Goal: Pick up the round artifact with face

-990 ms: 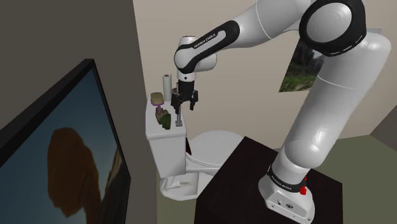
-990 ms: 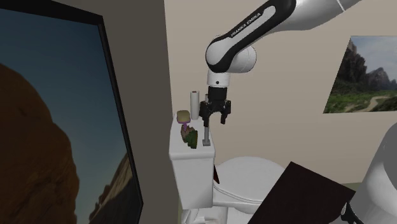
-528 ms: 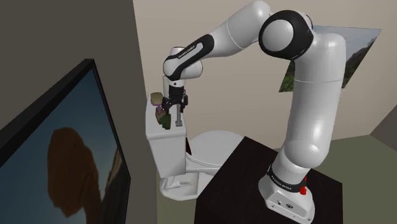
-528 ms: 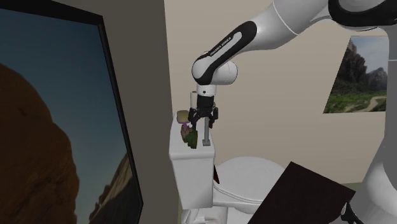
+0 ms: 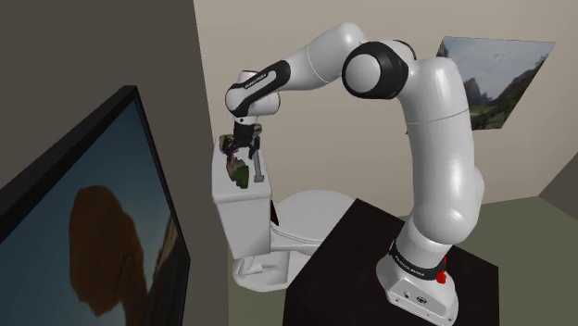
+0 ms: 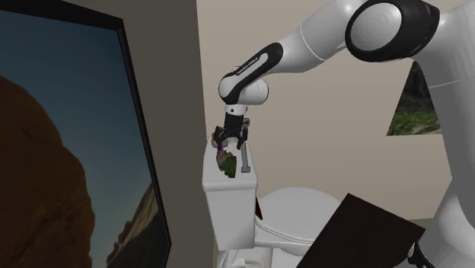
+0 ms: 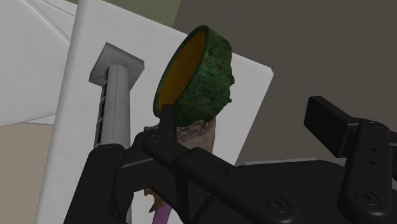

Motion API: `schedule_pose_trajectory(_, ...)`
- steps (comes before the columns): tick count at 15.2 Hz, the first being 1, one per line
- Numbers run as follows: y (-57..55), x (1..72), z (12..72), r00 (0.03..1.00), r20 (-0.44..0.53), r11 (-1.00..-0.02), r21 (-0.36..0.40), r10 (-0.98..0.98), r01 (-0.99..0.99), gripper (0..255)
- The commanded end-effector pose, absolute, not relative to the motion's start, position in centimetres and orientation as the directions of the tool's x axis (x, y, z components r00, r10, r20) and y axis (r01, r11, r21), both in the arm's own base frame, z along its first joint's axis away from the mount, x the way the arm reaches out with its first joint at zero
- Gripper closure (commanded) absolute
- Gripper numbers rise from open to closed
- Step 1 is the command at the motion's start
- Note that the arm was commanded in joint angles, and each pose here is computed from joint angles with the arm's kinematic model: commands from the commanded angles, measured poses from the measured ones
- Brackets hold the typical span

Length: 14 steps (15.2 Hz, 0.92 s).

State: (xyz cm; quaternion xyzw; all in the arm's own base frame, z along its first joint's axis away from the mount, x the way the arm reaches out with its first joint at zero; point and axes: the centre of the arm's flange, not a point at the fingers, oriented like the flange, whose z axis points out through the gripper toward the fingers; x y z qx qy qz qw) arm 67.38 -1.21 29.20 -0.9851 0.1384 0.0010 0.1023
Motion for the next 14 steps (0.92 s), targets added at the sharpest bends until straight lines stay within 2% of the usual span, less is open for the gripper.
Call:
schedule_pose_trajectory(1, -1.1, 66.7, 25.1, 0.958, -0.087, -0.939, -0.191, -0.273, -0.285, 0)
schedule_pose_trajectory(8, -1.1, 66.7, 22.2, 0.958, -0.087, -0.939, -0.191, -0.273, -0.285, 0)
schedule_pose_trajectory(9, -1.1, 66.7, 22.1, 0.958, -0.087, -0.939, -0.191, -0.273, -0.285, 255)
schedule_pose_trajectory(14, -1.2, 66.7, 22.1, 0.958, -0.087, -0.939, -0.191, -0.273, -0.285, 255)
